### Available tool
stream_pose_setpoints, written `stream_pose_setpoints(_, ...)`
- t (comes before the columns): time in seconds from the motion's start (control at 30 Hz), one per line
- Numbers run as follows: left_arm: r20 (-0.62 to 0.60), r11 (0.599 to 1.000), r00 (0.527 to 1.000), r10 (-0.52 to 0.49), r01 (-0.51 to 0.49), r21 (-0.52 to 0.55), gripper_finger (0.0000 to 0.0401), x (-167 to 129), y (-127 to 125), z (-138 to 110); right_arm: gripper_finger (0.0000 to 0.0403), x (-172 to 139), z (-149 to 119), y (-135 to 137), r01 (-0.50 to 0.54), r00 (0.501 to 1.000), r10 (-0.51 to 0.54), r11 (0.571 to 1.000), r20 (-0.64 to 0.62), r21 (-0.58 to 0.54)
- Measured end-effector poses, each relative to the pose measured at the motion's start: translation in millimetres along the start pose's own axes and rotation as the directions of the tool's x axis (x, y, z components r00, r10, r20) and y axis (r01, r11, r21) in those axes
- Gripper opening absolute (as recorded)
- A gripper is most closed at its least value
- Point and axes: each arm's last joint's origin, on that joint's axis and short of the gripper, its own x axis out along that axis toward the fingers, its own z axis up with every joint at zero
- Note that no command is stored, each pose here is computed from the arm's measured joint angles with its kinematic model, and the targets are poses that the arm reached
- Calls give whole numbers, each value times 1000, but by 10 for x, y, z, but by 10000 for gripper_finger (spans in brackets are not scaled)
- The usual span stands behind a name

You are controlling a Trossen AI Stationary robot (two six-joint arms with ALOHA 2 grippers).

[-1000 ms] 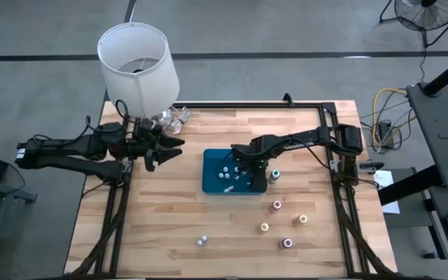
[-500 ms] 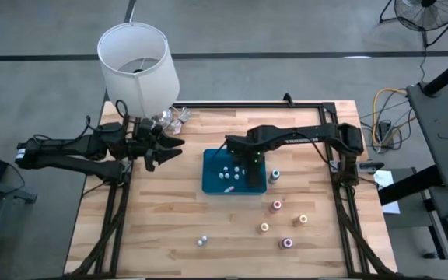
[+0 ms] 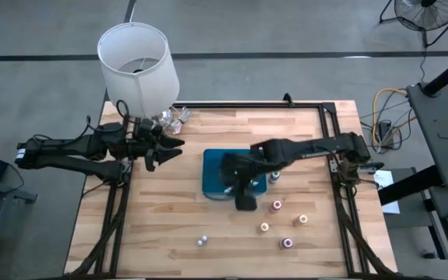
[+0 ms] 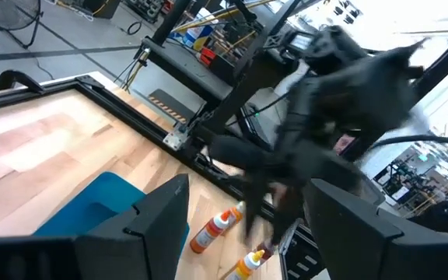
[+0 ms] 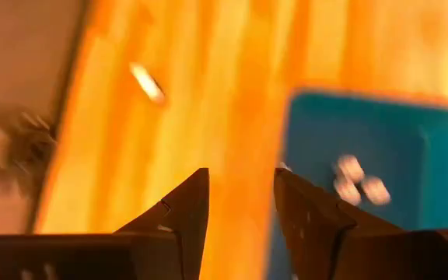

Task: Pick & Place food coloring
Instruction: Put the small black food coloring bottle into the blue bin

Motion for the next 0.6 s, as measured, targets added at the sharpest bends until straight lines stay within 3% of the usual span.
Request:
stream_pose_setpoints(0.13, -52, 999, 997, -49, 50, 20, 213, 20, -8, -26, 134, 38, 116, 252, -53, 988, 54, 999, 145, -9)
stream_pose_setpoints(0.23, -74, 997, 994, -77, 79, 22, 178, 24, -20, -36, 134, 114, 124, 343, -81, 979, 76, 997, 189, 17)
stream_pose_setpoints(0.5, -54, 992, 992, -117, 120, 41, 31, -17, -50, -2, 140, 362, -5, 539, -147, 976, 146, 989, 160, -6)
stream_pose_setpoints(0.6, -43, 990, 991, -128, 130, 53, 6, -42, -60, 12, 146, 440, 3, 591, -190, 972, 190, 982, 141, -12)
